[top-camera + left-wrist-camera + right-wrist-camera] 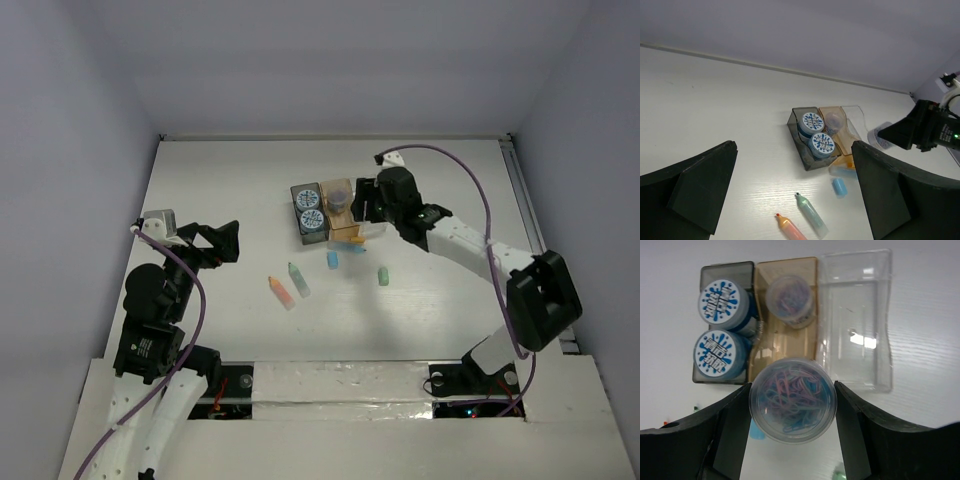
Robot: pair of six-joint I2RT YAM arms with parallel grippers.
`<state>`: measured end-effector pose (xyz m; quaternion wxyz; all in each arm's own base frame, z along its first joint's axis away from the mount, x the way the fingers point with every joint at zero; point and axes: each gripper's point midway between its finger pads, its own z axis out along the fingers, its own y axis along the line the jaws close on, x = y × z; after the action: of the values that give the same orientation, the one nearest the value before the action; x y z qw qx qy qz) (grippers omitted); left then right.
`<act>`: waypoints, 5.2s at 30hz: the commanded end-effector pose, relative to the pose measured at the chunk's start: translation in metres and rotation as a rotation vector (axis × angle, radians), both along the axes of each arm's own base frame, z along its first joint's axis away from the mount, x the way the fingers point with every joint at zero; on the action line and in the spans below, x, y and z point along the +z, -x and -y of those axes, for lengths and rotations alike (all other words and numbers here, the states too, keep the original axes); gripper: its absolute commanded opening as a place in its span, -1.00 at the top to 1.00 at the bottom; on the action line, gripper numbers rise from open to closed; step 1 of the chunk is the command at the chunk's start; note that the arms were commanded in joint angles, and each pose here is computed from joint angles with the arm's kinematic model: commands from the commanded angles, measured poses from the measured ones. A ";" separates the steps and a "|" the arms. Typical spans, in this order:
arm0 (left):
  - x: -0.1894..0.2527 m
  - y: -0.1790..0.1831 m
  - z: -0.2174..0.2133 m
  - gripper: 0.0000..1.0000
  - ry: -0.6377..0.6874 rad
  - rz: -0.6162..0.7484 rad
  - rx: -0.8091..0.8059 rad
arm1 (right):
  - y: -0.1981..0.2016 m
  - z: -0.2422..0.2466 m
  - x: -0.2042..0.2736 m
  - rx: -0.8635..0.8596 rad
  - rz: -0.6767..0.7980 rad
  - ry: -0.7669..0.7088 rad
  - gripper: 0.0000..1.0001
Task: Sort the stationery into containers
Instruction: Place the stationery in the storage box, then pick up the pen from the center of the board, then close the pen cap on the pen.
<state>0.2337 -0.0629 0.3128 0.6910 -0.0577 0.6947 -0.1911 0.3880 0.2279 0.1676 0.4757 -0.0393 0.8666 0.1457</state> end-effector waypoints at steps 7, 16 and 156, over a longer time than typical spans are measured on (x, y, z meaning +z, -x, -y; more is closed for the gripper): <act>0.014 -0.001 0.003 -0.98 0.002 0.057 -0.018 | -0.040 -0.064 0.017 0.128 0.059 -0.032 0.00; 0.014 -0.001 0.003 -0.98 0.000 0.055 -0.016 | -0.057 -0.076 -0.005 0.126 0.029 0.023 -0.01; -0.124 0.008 0.140 1.00 0.231 -0.110 -0.448 | 0.137 0.025 -0.060 -0.038 -0.257 0.014 0.77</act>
<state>0.2284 -0.2000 0.1703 0.5628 -0.0124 0.7206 -0.4047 0.2704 0.2477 0.1772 0.4558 -0.0254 0.8613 0.2233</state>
